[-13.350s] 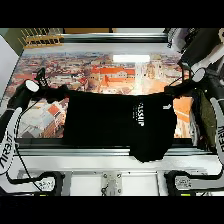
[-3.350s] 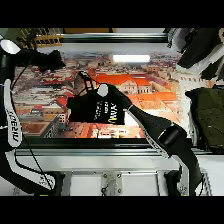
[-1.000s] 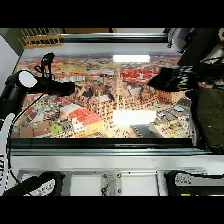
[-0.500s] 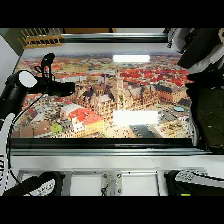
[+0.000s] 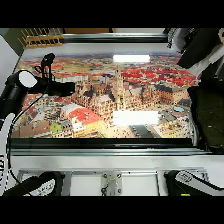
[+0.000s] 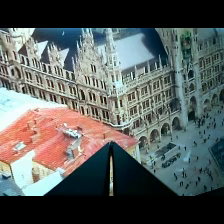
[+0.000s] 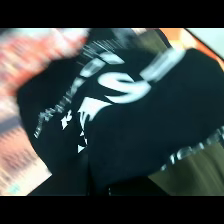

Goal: Fold the clothes and pants, and hang the long-sleeved shirts on hangers.

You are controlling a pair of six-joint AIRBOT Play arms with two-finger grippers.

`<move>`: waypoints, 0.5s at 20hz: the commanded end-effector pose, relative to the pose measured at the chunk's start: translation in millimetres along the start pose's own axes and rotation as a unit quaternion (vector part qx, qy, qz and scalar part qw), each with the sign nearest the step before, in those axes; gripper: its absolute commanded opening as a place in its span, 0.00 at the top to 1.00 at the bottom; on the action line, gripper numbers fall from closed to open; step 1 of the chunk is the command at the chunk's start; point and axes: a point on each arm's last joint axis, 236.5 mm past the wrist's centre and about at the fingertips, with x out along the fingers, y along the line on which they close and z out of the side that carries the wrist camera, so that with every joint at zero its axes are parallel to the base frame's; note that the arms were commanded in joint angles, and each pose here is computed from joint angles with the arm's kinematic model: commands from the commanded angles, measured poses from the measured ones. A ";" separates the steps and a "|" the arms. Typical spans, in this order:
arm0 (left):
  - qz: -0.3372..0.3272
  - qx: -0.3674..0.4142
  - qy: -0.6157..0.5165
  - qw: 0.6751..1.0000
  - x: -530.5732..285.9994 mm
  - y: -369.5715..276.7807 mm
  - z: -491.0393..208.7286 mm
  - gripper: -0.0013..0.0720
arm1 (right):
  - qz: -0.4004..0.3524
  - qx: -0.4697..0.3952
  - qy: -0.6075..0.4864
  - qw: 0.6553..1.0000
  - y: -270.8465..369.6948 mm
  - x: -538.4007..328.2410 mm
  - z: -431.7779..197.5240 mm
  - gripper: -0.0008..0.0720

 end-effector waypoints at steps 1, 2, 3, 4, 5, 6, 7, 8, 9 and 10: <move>0.000 0.001 0.006 1.000 0.0 -0.2 -3.0 0.97 | -0.092 0.017 0.070 0.993 -47.4 4.1 -56.9 0.96; 0.000 0.001 0.007 1.000 0.0 -0.2 -3.5 0.97 | -0.112 0.021 0.087 0.990 -58.8 8.7 -76.1 0.96; 0.000 0.001 0.007 1.000 0.0 -0.2 -3.6 0.97 | -0.121 0.025 0.099 0.987 -65.1 14.3 -93.0 0.96; 0.000 0.001 0.007 1.000 0.0 -0.2 -3.6 0.97 | -0.124 0.025 0.107 0.986 -69.1 19.7 -107.1 0.96; 0.000 0.001 0.008 1.000 0.0 -0.2 -3.7 0.97 | -0.125 0.026 0.118 0.985 -71.7 25.9 -122.5 0.96; 0.000 0.001 0.008 1.000 0.0 -0.2 -3.7 0.97 | -0.126 0.031 0.125 0.984 -73.8 31.2 -134.4 0.96; 0.000 0.001 0.008 1.000 0.0 -0.2 -3.7 0.97 | -0.127 0.034 0.133 0.982 -75.9 36.2 -146.0 0.96; 0.000 0.001 0.008 1.000 0.0 -0.2 -3.7 0.97 | -0.128 0.034 0.140 0.981 -77.5 40.3 -154.3 0.96; 0.000 0.001 0.008 1.000 0.0 -0.2 -3.8 0.97 | -0.129 0.034 0.146 0.980 -78.8 43.5 -160.8 0.96; 0.000 0.001 0.008 1.000 0.0 -0.2 -3.8 0.97 | -0.129 0.035 0.150 0.980 -79.3 45.0 -164.2 0.95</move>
